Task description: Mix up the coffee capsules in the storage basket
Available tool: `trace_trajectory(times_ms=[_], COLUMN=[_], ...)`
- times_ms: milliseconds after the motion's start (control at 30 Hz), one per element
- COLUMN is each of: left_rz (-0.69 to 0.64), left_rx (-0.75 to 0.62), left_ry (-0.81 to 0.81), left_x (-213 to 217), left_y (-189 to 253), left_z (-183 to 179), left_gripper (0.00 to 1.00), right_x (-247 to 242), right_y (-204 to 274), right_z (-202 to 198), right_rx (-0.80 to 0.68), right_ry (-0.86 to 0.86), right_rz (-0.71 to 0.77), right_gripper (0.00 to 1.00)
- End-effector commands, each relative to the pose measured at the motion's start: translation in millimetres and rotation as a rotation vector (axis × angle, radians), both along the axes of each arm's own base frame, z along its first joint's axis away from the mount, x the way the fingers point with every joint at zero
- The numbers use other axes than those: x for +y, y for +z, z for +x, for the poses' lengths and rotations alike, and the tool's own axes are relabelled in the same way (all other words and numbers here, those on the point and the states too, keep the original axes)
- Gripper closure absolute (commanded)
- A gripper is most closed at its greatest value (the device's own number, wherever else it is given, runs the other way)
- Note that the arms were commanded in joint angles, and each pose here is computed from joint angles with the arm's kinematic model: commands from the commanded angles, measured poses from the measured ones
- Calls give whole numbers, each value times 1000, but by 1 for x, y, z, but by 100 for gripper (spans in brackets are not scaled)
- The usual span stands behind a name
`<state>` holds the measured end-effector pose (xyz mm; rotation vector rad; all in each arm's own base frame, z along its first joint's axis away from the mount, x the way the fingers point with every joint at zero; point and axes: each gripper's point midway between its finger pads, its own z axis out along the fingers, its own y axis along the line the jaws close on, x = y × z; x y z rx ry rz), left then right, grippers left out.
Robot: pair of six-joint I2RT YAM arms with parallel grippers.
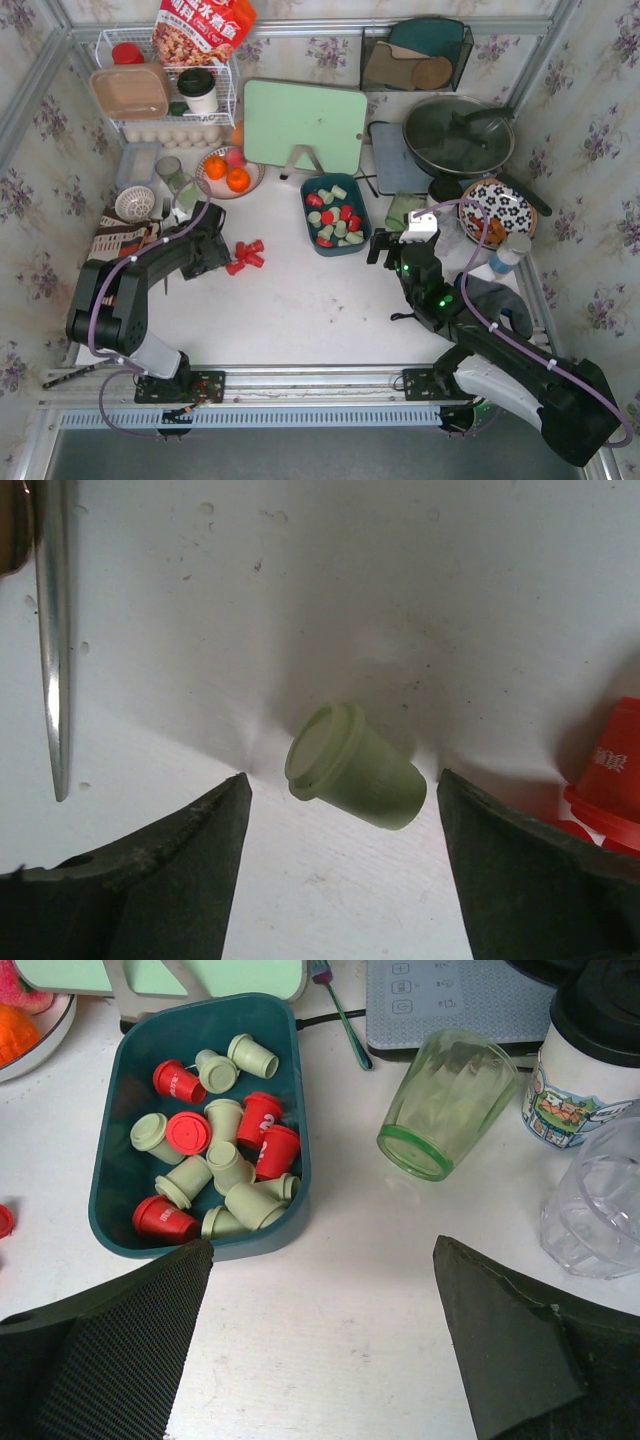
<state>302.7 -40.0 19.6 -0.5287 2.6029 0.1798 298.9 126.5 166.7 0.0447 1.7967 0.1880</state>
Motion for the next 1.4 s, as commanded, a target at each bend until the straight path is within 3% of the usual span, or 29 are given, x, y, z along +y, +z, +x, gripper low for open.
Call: trace_trajectory(times_ms=[0, 300, 733, 867, 1233, 1367], left_rz=[-31, -30, -39, -35, -43, -56], left_rx=[2, 14, 16, 14, -13, -33], left_ry=[19, 41, 52, 53, 28, 23], left_x=[-3, 1, 1, 2, 0, -1], left_y=[-5, -5, -7, -5, 4, 11], left_z=[1, 8, 16, 15, 15, 15], left_gripper=[24, 29, 52, 54, 70, 70], right_x=[0, 1, 1, 1, 1, 1], right_y=[8, 8, 8, 8, 8, 8], right_z=[2, 3, 3, 3, 3, 3], right_rx=[-26, -25, -24, -24, -24, -24], right_ry=[-3, -1, 0, 2, 3, 2], right_rz=[7, 7, 6, 7, 6, 7], right_gripper=[0, 0, 0, 0, 0, 0])
